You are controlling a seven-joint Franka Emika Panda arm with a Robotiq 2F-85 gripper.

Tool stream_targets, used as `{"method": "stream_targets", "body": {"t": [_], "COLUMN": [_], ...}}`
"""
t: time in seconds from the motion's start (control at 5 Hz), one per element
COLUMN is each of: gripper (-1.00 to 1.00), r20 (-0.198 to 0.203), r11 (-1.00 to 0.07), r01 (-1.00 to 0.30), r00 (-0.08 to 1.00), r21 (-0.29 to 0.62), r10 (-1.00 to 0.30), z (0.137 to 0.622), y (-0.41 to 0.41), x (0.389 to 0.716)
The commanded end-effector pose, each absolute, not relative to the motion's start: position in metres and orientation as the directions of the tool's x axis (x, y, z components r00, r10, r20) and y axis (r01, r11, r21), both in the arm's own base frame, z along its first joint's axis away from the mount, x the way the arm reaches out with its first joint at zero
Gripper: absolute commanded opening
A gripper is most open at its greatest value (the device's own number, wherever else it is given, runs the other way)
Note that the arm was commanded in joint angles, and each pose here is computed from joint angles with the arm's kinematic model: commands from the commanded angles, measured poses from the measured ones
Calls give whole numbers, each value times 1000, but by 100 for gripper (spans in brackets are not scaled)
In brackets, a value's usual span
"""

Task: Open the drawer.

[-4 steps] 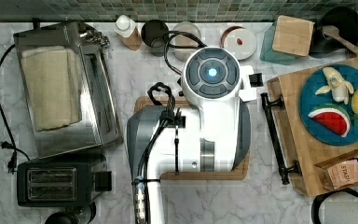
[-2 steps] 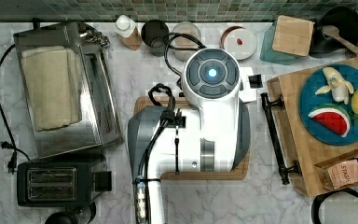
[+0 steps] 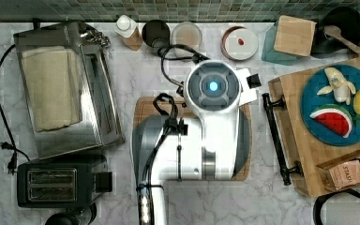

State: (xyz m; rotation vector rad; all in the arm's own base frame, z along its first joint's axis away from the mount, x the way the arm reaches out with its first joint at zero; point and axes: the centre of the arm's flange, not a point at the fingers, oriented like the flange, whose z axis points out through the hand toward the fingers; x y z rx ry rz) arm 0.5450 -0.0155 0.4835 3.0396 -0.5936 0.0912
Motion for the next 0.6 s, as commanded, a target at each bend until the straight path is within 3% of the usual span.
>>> {"method": "stream_targets", "body": {"t": [0.2, 0.6], "gripper": [100, 100], "r20": [89, 82], "r11": [-998, -968], "r01": [13, 218], "r00": [996, 970], "r21": [57, 124], "r10": [18, 229], "z": [452, 415], "y": [-114, -155], "x": [496, 503]}}
